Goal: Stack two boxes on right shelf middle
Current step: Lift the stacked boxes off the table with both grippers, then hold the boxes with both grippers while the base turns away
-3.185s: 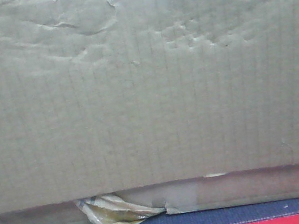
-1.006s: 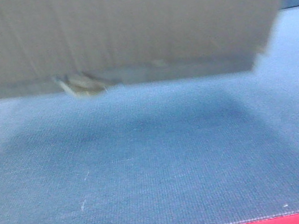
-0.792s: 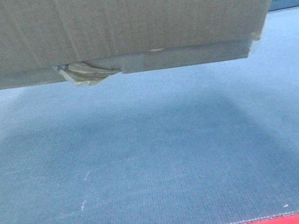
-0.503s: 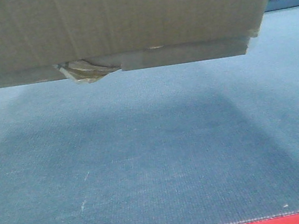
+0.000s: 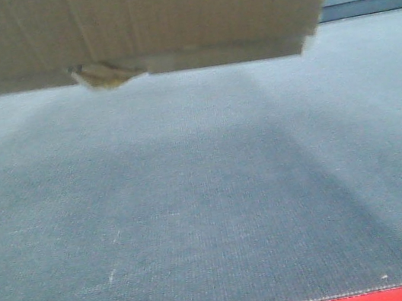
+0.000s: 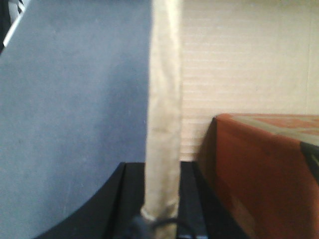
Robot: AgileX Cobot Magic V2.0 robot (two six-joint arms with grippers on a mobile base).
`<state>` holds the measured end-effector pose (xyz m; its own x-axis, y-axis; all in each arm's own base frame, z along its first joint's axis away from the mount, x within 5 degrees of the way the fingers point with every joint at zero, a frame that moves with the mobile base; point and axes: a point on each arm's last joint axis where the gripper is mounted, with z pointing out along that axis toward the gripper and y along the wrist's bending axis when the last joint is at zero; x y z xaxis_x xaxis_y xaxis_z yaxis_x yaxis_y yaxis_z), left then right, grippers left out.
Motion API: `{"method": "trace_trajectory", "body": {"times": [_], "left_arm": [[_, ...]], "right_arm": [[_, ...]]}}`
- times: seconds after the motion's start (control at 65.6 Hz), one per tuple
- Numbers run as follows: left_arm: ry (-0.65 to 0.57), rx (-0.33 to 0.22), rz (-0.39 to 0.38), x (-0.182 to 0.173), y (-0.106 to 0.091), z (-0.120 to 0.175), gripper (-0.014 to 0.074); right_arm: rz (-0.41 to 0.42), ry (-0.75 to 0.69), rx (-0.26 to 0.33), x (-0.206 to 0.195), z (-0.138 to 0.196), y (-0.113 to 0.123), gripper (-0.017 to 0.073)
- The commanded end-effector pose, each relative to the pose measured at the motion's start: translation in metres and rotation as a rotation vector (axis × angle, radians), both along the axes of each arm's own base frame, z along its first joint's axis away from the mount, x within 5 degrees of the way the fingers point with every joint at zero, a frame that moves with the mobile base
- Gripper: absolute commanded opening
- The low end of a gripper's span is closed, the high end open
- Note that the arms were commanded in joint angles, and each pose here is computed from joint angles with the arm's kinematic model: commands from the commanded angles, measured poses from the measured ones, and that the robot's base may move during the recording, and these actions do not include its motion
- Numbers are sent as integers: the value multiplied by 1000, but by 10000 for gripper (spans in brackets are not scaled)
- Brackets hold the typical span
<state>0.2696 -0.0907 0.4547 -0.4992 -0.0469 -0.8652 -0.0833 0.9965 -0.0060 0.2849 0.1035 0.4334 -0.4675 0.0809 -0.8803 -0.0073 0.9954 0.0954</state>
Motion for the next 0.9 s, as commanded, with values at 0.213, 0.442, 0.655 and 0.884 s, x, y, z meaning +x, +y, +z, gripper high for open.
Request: {"method": "trace_trajectory", "body": {"times": [0.213, 0.442, 0.655, 0.884], "left_arm": [[-95, 42, 12, -2, 8, 14, -111], [-91, 39, 13, -3, 8, 14, -111], [-88, 42, 15, -3, 8, 13, -111], [-88, 42, 15, -3, 8, 13, -111]], "right_arm": [[16, -143, -45, 0, 19, -6, -153], [16, -143, -45, 0, 19, -6, -153], [25, -156, -41, 0, 20, -5, -153], [58, -208, -23, 1, 24, -1, -153]]}}
